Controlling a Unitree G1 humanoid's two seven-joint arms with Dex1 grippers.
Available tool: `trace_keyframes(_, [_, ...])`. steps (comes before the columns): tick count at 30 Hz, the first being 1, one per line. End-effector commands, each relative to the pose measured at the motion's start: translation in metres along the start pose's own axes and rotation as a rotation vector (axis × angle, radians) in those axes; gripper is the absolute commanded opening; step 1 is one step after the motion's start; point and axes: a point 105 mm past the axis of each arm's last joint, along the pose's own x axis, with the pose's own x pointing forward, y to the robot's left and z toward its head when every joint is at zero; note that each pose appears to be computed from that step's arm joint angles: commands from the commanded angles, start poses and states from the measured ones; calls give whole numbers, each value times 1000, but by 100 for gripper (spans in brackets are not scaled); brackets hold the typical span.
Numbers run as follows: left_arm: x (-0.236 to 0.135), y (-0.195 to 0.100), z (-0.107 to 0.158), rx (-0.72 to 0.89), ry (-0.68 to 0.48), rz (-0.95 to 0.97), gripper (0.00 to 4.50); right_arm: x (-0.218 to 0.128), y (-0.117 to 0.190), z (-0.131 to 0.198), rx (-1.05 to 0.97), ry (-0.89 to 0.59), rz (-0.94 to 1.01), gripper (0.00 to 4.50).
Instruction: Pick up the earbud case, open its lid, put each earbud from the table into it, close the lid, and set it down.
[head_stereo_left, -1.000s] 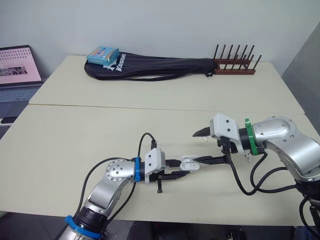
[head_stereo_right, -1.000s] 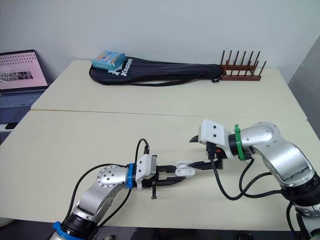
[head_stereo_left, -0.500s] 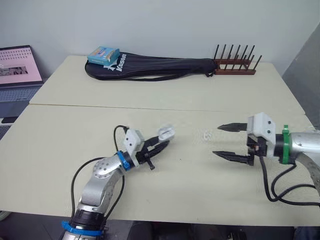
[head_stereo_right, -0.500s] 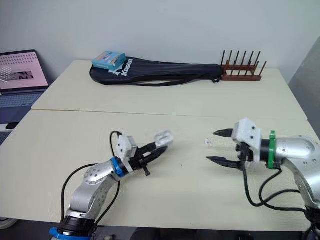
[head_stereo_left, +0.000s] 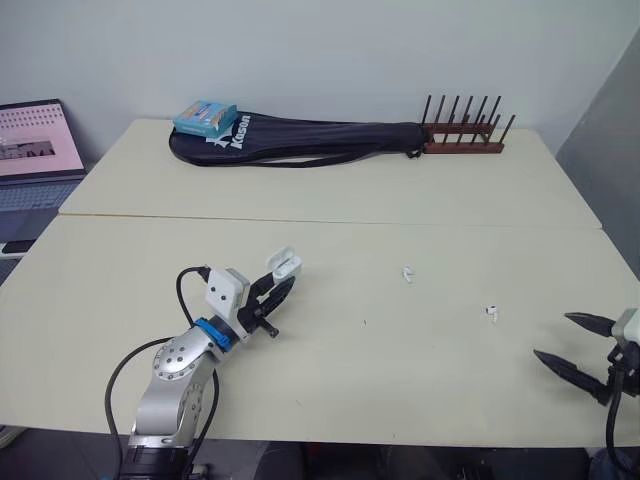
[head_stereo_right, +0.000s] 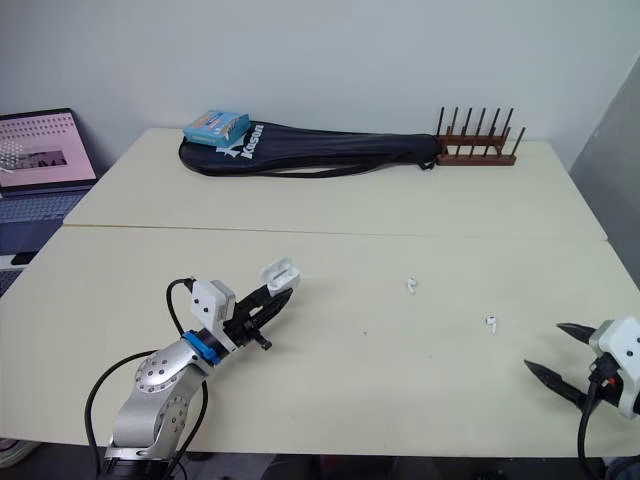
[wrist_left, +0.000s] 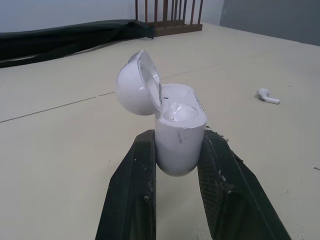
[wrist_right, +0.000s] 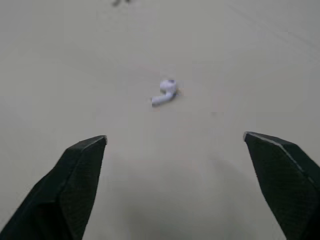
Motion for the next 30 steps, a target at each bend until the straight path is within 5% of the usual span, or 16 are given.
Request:
trace_keyframes(1, [-1,3,17,50,-51,0,77,-1,-1,17,-76,-21,1,450])
trace_keyframes(8, [-2,2,15,55,-39,-6,77,30,25,66,-122,-103,138,450])
trace_keyframes(16, [3,-6,14,60,-33,-32,77,108,35,104,-24,-171,33,450])
trace_keyframes(30, [10,-11,16,67,-37,-53,77,195,47,96,158,-131,-124,450])
